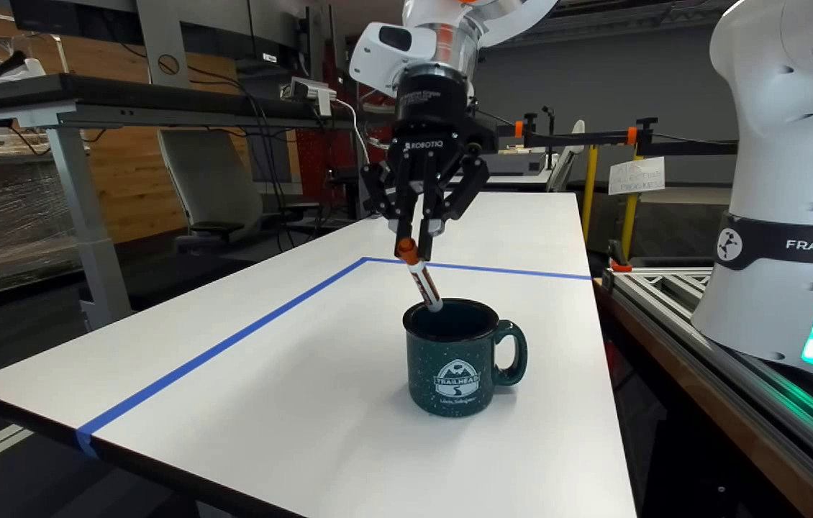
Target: Remove the marker from the cup and put it on the table
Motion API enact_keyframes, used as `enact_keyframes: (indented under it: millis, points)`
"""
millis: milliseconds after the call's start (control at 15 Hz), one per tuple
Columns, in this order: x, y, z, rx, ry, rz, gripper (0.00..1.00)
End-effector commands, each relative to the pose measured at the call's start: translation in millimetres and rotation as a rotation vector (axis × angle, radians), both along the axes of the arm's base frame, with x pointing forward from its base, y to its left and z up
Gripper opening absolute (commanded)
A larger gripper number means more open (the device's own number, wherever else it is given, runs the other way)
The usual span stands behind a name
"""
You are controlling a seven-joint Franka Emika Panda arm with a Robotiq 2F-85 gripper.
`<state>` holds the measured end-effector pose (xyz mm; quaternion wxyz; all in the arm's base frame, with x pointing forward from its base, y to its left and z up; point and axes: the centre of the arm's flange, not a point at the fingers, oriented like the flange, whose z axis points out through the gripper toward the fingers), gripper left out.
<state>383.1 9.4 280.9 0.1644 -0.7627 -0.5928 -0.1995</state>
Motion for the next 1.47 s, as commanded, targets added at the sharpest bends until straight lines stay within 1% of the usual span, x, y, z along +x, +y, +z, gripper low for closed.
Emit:
enact_keyframes:
  millis: [0,200,267,400,667,933,1200,1400]
  points:
    - [-49.0,-15.0,49.2,0.010,-0.012,-0.062,0.05]
    - [-51.0,-40.6,58.1,-0.025,-0.004,-0.175,0.05]
    - [-47.5,-50.0,52.4,-0.045,0.009,-0.215,0.05]
    - [-41.2,-66.3,38.4,-0.055,0.042,-0.274,0.05]
    - [-34.3,-91.8,4.8,-0.085,0.089,-0.355,0.05]
    - [-30.4,-105.0,-31.2,-0.134,0.141,-0.400,0.05]
    - [-28.0,-107.2,-66.7,-0.199,0.212,-0.413,0.05]
    - [-27.3,-107.0,-85.6,-0.255,0.232,-0.414,0.05]
